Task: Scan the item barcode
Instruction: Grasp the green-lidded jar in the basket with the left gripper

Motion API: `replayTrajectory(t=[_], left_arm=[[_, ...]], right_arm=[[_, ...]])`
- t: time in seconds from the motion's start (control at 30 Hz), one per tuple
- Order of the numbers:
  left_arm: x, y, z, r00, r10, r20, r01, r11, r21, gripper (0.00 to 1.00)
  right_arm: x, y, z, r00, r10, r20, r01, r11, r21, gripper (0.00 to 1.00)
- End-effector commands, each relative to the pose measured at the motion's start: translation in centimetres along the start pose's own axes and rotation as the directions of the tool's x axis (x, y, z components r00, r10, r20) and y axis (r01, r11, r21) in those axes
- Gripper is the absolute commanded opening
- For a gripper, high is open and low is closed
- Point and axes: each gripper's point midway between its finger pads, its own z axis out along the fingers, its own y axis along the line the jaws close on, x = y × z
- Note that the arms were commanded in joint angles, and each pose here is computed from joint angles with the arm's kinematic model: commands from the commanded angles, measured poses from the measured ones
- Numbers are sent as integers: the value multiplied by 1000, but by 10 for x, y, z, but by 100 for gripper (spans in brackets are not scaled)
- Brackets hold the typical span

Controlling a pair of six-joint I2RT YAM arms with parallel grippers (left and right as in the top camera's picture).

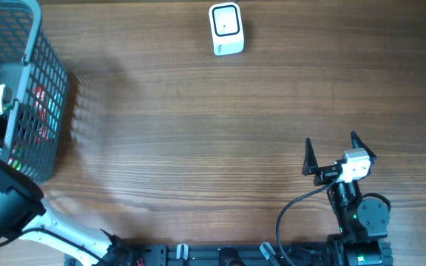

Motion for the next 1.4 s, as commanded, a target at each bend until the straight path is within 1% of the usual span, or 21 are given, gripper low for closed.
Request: replayTrajectory(t=[0.0, 0.07, 0.13, 0.33, 0.43, 0.53, 0.63, 0.73, 0.83, 0.9, 1.0, 1.07, 1.1, 1.27, 1.3, 1.37], left_arm=[[-3, -7, 5, 1000, 1, 21, -2, 999, 43, 92], [-6, -6, 5, 999, -9, 32, 8, 999, 41, 99], [-10, -3, 6, 998, -39, 46, 38, 999, 31, 96], [-12, 1, 13, 998, -33, 47, 32, 999, 19, 93], [-13, 2, 15, 998, -32, 51, 31, 999, 16, 84], [-9, 6, 16, 999, -33, 33, 33, 999, -5, 80], [-3, 14, 16, 999, -36, 4, 36, 998, -53, 79], [-5, 15, 16, 999, -41, 12, 42, 998, -52, 79], [-7, 15, 18, 993, -118, 21, 119, 992, -45, 77], [-4, 14, 21, 980, -199, 14, 199, 979, -40, 75], [0, 14, 25, 977, -213, 9, 213, 976, -38, 71], [-1, 15, 26, 977, -213, 14, 213, 976, -40, 96], [-1, 15, 26, 977, -213, 15, 213, 976, -39, 100], [-6, 7, 26, 977, -212, 32, 212, 977, 8, 100], [-6, 7, 26, 977, -211, 35, 211, 978, 9, 99], [-7, 9, 27, 977, -208, 42, 208, 978, 2, 83]], right_arm=[[-1, -3, 0, 1000, -2, 4, 2, 1000, 16, 100], [-1, -3, 0, 1000, -2, 4, 2, 1000, 16, 100], [-1, -3, 0, 1000, -1, 4, 1, 1000, 16, 100], [-1, -3, 0, 1000, -2, 4, 2, 1000, 16, 100], [-1, -3, 0, 1000, -2, 4, 2, 1000, 16, 100], [-1, -3, 0, 1000, -2, 4, 2, 1000, 16, 100], [-1, -3, 0, 1000, -2, 4, 2, 1000, 16, 100], [-1, -3, 0, 1000, -2, 5, 2, 1000, 16, 100], [-1, -3, 0, 1000, -2, 4, 2, 1000, 16, 100], [-1, -3, 0, 1000, -2, 4, 2, 1000, 16, 100], [-1, -3, 0, 1000, -2, 4, 2, 1000, 16, 100], [-1, -3, 0, 1000, -2, 4, 2, 1000, 16, 100], [-1, -3, 0, 1000, -1, 4, 1, 1000, 16, 99], [-1, -3, 0, 1000, -2, 4, 2, 1000, 16, 100], [-1, -3, 0, 1000, -2, 4, 2, 1000, 16, 99], [-1, -3, 0, 1000, -2, 4, 2, 1000, 16, 100]])
